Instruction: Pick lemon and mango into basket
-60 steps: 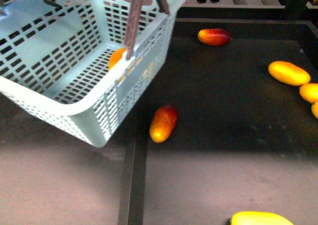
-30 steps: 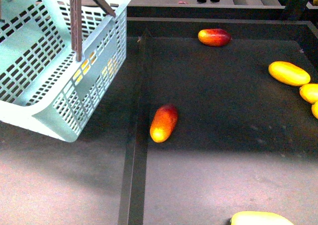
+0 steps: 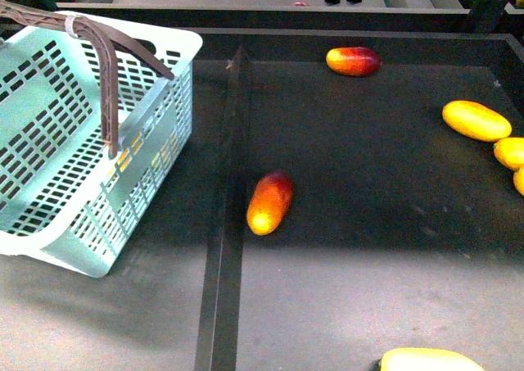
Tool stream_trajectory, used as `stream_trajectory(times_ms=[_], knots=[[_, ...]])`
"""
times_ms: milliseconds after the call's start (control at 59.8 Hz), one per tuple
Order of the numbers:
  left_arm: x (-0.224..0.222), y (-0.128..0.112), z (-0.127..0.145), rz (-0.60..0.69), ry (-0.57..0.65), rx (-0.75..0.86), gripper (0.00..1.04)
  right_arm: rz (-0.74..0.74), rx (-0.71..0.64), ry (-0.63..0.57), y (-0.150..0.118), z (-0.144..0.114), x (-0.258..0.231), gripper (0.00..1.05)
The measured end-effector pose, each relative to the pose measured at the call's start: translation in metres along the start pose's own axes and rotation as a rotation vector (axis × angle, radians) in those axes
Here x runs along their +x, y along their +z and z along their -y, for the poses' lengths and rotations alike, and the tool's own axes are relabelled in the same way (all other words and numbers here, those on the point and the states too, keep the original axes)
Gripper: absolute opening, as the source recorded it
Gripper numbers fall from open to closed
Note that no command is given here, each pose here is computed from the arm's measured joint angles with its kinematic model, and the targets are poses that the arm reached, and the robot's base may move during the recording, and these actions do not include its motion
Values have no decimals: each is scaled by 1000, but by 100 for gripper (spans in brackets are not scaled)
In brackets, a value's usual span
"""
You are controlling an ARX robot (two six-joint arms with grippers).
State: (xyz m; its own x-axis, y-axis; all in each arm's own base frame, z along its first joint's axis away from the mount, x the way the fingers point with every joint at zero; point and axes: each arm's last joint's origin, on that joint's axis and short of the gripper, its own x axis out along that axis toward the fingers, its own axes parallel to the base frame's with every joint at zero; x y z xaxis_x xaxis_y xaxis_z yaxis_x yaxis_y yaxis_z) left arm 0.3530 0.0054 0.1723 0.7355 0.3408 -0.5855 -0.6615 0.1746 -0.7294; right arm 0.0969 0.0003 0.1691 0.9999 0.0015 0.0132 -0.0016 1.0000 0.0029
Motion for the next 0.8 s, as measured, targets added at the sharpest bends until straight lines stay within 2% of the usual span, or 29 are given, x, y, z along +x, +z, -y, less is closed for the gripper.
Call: stream_trajectory(times_ms=[84, 117, 150, 201, 251, 268, 284, 351, 418, 602, 803], knots=[[-25, 10, -11, 13, 41, 40, 99, 0, 0, 0, 0, 0, 0, 96], [-34, 11, -16, 8, 50, 53, 98, 0, 0, 0, 0, 0, 0, 96], [-34, 9, -20, -42, -8, 118, 95, 0, 0, 1, 0, 0, 0, 96], [-35, 5, -30, -137, -269, 305, 84, 0, 0, 2, 0, 0, 0, 96], [-41, 1, -45, -108, -479, 534, 74, 1, 0, 1, 0, 0, 0, 96], [-48, 1, -52, -41, -575, 674, 68, 0, 0, 2, 0, 0, 0, 96], [-53, 2, -54, 4, -622, 747, 65, 0, 0, 2, 0, 0, 0, 96], [-73, 9, -55, 195, -732, 960, 51, 0, 0, 2, 0, 0, 0, 96], [-87, 14, -62, 278, -750, 1067, 37, 0, 0, 2, 0, 0, 0, 96], [-103, 14, -93, 294, -725, 1171, 3, 0, 0, 2, 0, 0, 0, 96], [-118, 15, -117, 295, -719, 1189, 3, 0, 0, 1, 0, 0, 0, 96]])
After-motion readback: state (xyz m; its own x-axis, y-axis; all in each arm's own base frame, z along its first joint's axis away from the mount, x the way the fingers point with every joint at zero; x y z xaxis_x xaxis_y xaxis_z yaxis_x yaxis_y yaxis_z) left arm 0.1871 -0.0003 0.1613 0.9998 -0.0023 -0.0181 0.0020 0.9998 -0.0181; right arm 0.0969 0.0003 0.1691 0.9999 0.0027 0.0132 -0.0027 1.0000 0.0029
